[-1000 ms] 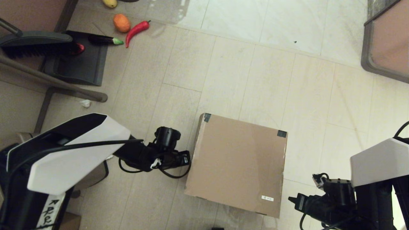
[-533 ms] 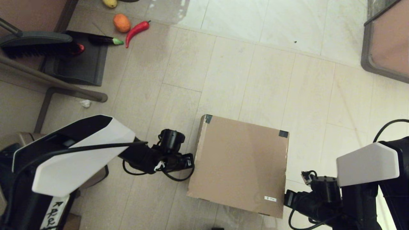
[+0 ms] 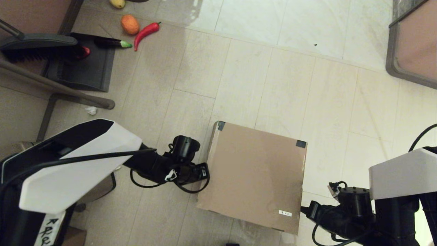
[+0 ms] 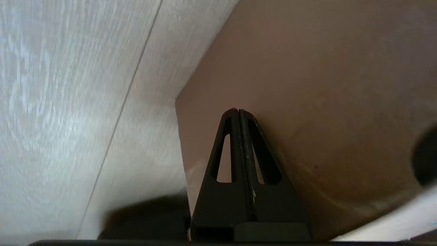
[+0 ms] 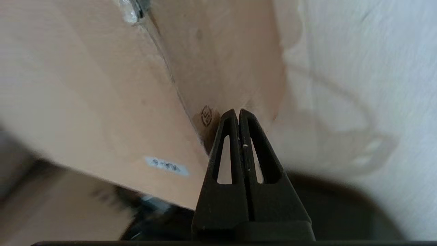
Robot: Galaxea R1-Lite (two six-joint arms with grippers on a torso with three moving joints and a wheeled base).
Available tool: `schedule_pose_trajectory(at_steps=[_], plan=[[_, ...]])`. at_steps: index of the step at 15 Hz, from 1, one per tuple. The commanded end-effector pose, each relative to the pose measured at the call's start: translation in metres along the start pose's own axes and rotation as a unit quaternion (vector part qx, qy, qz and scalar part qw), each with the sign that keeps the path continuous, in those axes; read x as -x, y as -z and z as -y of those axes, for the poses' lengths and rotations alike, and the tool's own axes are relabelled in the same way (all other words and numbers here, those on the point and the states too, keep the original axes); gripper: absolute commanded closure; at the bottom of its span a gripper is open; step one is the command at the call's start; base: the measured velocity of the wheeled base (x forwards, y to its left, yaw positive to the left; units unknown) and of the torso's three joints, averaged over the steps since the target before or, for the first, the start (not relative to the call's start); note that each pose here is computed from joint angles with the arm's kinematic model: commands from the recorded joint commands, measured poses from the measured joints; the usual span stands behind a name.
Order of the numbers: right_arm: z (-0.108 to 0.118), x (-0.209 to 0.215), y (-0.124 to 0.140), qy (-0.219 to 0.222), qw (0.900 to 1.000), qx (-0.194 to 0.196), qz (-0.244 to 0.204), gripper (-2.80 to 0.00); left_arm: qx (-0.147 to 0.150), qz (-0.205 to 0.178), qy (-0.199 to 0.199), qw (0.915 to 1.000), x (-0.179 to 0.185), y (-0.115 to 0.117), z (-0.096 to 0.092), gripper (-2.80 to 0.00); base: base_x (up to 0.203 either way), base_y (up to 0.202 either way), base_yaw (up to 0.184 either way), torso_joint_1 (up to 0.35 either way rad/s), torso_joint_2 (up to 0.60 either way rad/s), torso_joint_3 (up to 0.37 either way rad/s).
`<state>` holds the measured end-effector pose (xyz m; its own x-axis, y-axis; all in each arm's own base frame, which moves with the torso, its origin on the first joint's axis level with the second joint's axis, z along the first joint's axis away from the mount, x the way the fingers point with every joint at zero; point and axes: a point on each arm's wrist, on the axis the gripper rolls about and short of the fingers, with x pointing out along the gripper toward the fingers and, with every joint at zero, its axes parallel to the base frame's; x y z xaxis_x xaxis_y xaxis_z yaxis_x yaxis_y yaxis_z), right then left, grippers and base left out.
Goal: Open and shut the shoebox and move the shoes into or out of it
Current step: Open the shoe box
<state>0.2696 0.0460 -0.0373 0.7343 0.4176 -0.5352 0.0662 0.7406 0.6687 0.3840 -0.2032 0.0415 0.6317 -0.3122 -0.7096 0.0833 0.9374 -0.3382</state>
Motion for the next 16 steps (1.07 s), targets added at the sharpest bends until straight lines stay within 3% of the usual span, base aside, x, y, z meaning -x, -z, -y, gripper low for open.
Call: schedule_pose_trajectory(at_steps=[1,5,11,16], plan=[[-0.009,0.011,-0.004,-0.02,1.0,-0.01,0.007,0.0,0.004,0.008,0.009,0.9999,0.013,-0.005,0.008,0.0,0.0,0.0,0.0,0.0,0.0,0.0],[-0.011,0.018,-0.002,-0.024,0.999,-0.024,-0.003,0.0,0.009,-0.003,0.006,0.9999,0.019,0.001,0.009,0.0,0.0,0.0,0.0,0.0,0.0,0.0],[-0.016,0.028,-0.003,-0.03,0.999,-0.023,0.002,0.0,0.01,0.008,0.013,0.9998,0.036,-0.006,0.013,0.0,0.0,0.0,0.0,0.0,0.0,0.0],[-0.025,0.04,-0.006,-0.061,0.996,-0.062,-0.005,0.0,0.011,0.012,0.02,0.9997,0.05,-0.009,0.02,0.0,0.0,0.0,0.0,0.0,0.0,0.0]])
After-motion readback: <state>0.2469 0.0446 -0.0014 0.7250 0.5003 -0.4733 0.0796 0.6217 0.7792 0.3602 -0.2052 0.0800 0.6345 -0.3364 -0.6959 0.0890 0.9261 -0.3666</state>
